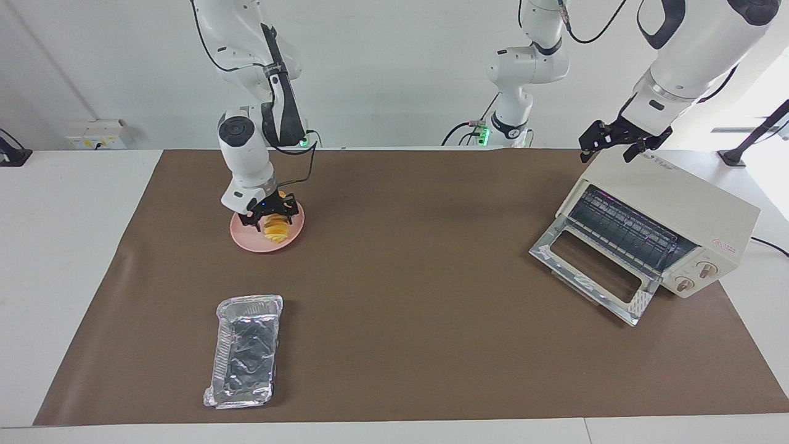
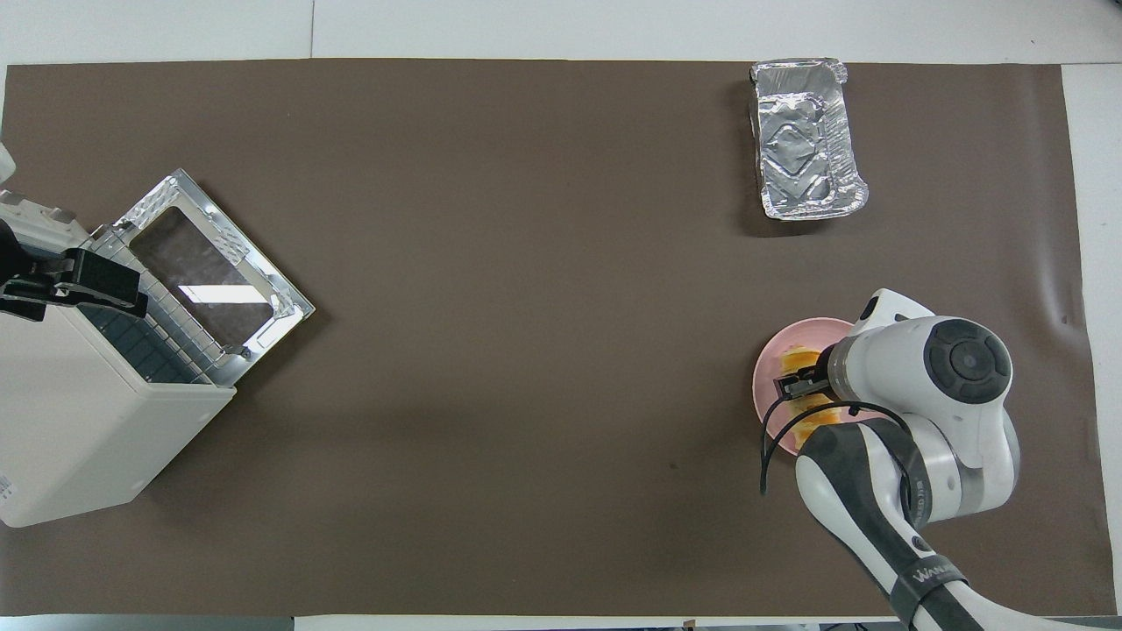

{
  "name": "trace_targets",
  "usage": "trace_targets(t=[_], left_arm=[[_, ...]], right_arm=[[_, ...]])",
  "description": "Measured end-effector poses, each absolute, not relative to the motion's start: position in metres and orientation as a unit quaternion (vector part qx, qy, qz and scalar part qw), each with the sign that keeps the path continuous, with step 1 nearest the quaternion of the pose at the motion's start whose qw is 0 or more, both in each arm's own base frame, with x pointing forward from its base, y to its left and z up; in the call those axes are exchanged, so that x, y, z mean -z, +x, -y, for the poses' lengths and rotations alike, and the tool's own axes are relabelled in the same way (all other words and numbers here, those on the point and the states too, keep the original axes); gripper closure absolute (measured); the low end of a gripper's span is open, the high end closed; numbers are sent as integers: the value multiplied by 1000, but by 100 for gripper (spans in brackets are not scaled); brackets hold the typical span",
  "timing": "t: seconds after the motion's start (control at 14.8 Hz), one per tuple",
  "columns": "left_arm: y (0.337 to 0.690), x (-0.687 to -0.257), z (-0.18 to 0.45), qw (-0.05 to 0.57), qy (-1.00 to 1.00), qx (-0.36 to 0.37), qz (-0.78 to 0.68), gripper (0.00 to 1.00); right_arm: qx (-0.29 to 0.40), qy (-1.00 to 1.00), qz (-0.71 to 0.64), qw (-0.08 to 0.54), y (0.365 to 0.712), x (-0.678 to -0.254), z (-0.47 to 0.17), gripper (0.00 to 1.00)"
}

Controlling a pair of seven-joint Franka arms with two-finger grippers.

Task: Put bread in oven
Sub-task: 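Reach the right gripper down and grasp the orange bread roll on the plate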

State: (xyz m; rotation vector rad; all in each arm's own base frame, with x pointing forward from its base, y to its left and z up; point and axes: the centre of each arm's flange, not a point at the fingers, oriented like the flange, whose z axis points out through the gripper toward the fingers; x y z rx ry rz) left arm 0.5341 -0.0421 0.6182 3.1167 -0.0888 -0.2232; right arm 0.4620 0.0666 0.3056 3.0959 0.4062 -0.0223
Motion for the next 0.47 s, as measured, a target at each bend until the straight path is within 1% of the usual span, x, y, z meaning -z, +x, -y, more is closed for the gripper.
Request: trace_targets(t=[0.13,0.2,0.27,0.34,0.47], left_arm=[[534,-618,42,8,997,71,28,0],[534,-618,42,8,997,71,28,0],[534,-618,42,8,997,71,28,0],[534,-618,42,8,997,71,28,0],[534,-618,42,8,997,71,28,0]], right_arm=[[6,991,-130,10,462,-306,-67,64],[6,991,-130,10,463,-307,-67,74],[7,991,-130,10,463,-307,-67,79],[12,991,-130,10,464,-309,-67,81],[30,991,-129,11,473,-324,-68,89]])
